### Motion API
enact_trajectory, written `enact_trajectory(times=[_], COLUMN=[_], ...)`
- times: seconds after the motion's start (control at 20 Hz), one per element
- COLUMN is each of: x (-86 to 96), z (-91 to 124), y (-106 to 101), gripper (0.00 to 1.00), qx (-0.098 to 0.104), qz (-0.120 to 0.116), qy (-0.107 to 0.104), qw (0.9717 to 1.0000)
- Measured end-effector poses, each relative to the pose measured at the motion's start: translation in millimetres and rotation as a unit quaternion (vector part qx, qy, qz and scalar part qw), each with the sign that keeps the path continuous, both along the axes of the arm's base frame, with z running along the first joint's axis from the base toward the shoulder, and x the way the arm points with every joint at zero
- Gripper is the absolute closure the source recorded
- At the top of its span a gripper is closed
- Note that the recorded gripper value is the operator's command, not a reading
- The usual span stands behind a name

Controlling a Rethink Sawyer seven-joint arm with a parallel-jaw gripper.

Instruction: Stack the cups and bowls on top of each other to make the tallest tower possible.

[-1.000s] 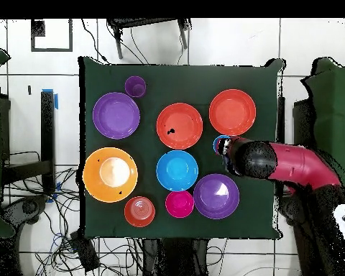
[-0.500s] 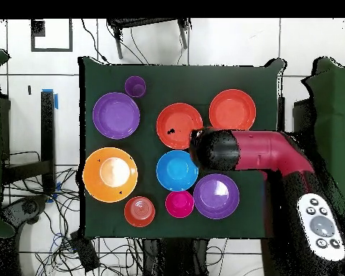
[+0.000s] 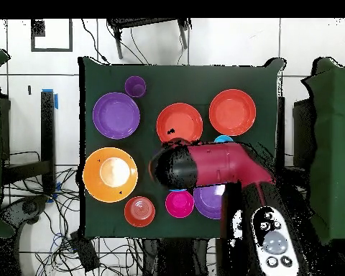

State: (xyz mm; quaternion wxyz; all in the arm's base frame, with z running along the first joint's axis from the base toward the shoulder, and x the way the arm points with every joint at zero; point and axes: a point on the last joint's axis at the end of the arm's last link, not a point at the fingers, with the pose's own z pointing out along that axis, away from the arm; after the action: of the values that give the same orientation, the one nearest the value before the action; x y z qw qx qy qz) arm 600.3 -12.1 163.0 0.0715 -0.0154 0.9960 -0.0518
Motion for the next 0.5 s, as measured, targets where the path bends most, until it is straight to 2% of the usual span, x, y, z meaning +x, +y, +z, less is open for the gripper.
enact_trajectory(times=[0.15, 0.3, 0.5], x=[-23.9, -40.2, -48.7], z=[-7, -14, -20], y=[24, 44, 65], gripper=[0.00, 0.00, 0.00], qx=[0.000, 0.000, -0.001], qz=[-0.002, -0.010, -0.022], qy=[-0.004, 0.000, 0.006], qw=[1.0000, 1.0000, 0.9997])
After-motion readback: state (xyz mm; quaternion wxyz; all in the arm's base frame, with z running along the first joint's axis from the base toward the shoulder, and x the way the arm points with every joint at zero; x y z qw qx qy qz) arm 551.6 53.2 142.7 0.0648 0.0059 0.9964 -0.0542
